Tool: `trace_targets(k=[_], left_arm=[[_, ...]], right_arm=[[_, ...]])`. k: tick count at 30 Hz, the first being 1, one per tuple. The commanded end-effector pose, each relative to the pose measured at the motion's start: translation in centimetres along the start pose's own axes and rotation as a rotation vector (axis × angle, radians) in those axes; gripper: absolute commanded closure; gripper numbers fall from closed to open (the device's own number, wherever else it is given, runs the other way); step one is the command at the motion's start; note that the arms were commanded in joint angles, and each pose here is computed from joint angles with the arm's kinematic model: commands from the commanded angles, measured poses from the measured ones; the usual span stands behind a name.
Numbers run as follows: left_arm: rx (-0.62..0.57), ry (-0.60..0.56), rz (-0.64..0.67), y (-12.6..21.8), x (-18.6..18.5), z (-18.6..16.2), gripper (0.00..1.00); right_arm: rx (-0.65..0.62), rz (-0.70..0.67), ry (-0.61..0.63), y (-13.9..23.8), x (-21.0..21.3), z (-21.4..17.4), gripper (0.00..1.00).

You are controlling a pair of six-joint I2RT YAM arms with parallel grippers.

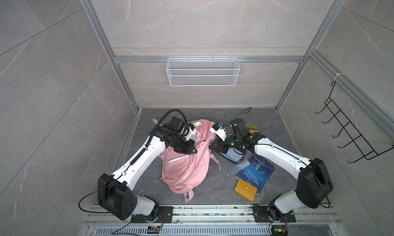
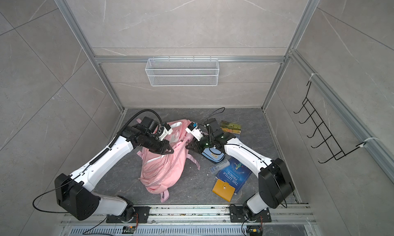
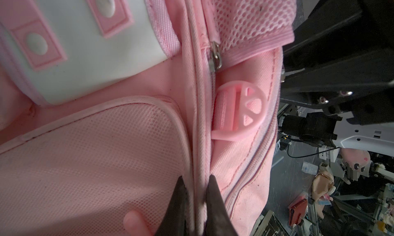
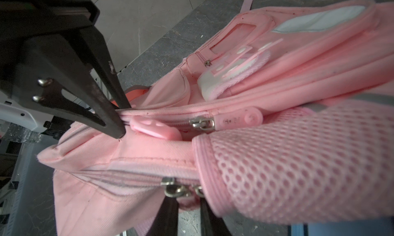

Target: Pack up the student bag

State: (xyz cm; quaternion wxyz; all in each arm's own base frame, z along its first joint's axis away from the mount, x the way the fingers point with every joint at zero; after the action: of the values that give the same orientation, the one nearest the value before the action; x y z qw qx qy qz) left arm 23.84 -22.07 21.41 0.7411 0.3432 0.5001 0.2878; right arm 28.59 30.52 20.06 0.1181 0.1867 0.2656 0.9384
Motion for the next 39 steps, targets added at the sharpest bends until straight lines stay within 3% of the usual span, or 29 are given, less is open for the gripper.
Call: trace_targets(k=[1,9,13,17,20,25,32,39], left_arm=[[-0.079,-0.085,-0.138,2.3,-3.6,1.4,1.0],[-0.091,-0.078,-0.126,2.2,-3.4,1.6,1.0],[-0.088,-0.074,-0.135,2.1,-3.5,1.6,1.0],[-0.091,-0.076,-0.135,2.1,-3.5,1.6,1.0],[-0.089,-0.074,-0.137,2.1,-3.4,1.6,1.0],[-0.106,-0.069,-0.126,2.0,-3.3,2.0,1.0],[-0.126,-0.033,-0.062,1.9,-2.0,2.5,1.0],[-0.113,-0.034,-0.071,1.5,-1.9,2.5,1.0]], right_arm=[[-0.03,0.033,0.042,-0.3,0.5,1.2,0.86],[-0.035,0.021,0.066,0.3,0.8,1.3,0.91],[-0.045,-0.017,0.074,0.5,0.4,1.5,0.74],[-0.059,-0.02,0.061,0.1,0.0,2.1,0.72],[-0.062,-0.04,0.063,0.1,-0.3,2.3,0.78],[-0.05,-0.054,0.081,0.3,-0.4,2.1,0.97],[-0.023,-0.172,0.133,1.9,-1.0,1.2,1.0],[0.026,-0.104,0.158,2.2,0.8,0.4,1.0]])
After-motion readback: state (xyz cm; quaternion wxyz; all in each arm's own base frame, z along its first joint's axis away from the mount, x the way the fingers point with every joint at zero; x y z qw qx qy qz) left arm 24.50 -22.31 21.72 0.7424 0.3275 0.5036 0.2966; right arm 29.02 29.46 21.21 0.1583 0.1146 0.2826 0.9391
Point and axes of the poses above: each gripper's point midway between its finger pads, its own y axis back along the fingers, its own x axis along the line the jaws close on, z = x × y, the point moved 1 cm from there along y, back along the fingers, and after that the axes turned 7 degrees about y, right-handed, at the moved point
